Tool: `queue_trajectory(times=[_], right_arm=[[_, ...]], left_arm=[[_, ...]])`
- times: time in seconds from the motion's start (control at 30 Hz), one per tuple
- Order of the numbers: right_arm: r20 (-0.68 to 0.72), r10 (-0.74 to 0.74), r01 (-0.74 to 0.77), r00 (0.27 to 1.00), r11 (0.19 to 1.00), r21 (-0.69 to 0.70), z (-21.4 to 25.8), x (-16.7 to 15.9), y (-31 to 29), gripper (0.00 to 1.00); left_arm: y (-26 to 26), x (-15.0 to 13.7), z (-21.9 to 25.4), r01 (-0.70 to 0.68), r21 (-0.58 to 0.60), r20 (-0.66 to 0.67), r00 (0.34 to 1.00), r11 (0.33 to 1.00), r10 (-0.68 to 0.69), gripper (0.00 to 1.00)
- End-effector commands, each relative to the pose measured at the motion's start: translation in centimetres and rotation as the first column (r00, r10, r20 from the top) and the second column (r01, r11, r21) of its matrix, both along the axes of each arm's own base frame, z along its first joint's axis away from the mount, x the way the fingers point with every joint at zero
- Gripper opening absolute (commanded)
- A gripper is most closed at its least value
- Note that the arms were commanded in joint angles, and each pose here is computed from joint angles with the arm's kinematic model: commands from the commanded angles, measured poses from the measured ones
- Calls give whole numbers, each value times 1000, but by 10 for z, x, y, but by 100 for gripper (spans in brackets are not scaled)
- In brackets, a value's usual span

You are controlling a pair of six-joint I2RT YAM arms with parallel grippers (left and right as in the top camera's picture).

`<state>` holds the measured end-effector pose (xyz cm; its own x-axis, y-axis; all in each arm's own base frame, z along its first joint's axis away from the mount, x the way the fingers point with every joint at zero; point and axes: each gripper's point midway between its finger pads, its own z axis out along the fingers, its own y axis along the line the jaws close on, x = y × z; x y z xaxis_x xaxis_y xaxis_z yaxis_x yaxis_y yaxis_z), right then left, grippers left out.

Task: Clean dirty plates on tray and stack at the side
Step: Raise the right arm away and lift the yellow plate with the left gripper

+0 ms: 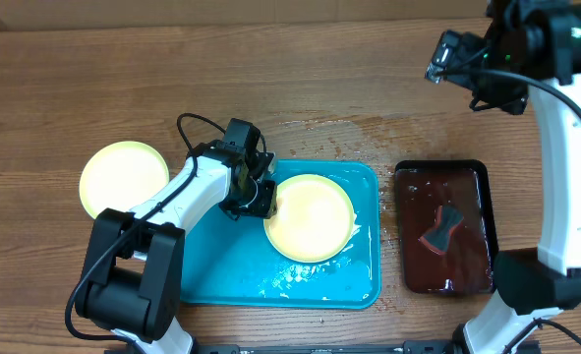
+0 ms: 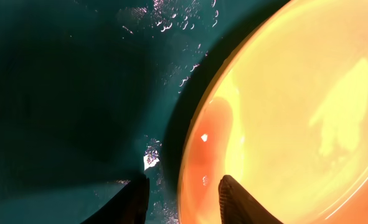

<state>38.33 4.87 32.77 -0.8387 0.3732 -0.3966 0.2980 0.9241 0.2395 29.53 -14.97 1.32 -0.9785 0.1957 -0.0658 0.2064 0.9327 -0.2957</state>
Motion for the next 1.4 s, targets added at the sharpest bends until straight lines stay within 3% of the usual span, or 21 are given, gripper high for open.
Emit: queue_trajectory(times=[0.0,0.03,0.1,0.17,0.2,0.23,0.3,0.33,0.37,0.4,0.43,0.5,0.53,0.57,0.6,0.67,0.77,1.0,1.17,1.3,1.37], right_arm=[[112,72,-82,991,993,82,38,-11,16,97],[126,79,-91,989,992,93,43,-12,18,97],[148,90,-107,985,988,111,50,-15,22,97],[170,143,-166,975,978,128,56,-18,30,97],[176,162,-189,971,971,144,58,-20,34,97],[177,169,-197,969,968,154,59,-21,36,97],[180,184,-215,966,962,168,60,-22,40,97],[180,188,-219,966,960,173,60,-23,41,97],[181,191,-222,965,959,175,60,-23,42,97],[181,197,-229,963,957,176,61,-24,45,97],[183,208,-240,961,955,176,61,-25,47,97],[196,252,-287,948,941,178,63,-26,55,96],[201,263,-299,944,938,177,63,-26,58,95],[205,268,-305,941,936,177,64,-26,60,94],[217,284,-323,934,931,171,66,-26,63,93],[230,294,-336,928,927,169,68,-27,67,93],[259,308,-356,915,921,160,75,-28,72,89],[338,317,-381,886,914,141,95,-32,75,66],[381,330,-389,864,917,88,104,-30,71,63],[377,311,-347,873,937,30,102,-25,59,47],[369,292,-314,882,949,0,101,-23,52,29]], left_arm=[[0,-4,-5,9,-13,-25,1000,1000,-10,75],[0,-4,-5,9,-13,-26,1000,1000,-10,87],[0,-4,-5,9,-12,-26,1000,1000,-10,85],[0,-4,-5,9,-12,-23,1000,1000,-9,49],[0,-3,-5,6,-13,-24,1000,1000,-6,37],[0,-3,-5,2,-12,-24,1000,1000,-2,39],[0,-3,-5,2,-14,-22,1000,1000,-2,75],[0,-2,-5,1,-14,-21,1000,1000,-2,80],[0,-2,-5,1,-15,-19,1000,1000,-2,72],[0,-1,-5,-8,-14,-18,1000,1000,8,49],[0,0,-5,-14,-12,-15,1000,1000,14,42],[0,1,-6,-15,-14,-14,1000,1000,15,59],[0,1,-7,-17,-13,-15,1000,1000,17,62],[0,1,-8,-18,-13,-16,1000,1000,18,56],[-1,2,-12,-28,-11,-24,999,1000,28,29],[-1,1,-17,-39,-8,-41,998,999,38,29],[0,-2,-26,-45,-4,-69,997,999,44,4],[-2,-2,-27,-46,-14,-83,996,999,44,4],[-10,7,-7,-43,-46,-78,996,998,39,4],[-13,17,14,-41,-60,-37,999,997,39,4],[-14,21,26,-39,-67,-14,999,997,39,4]])
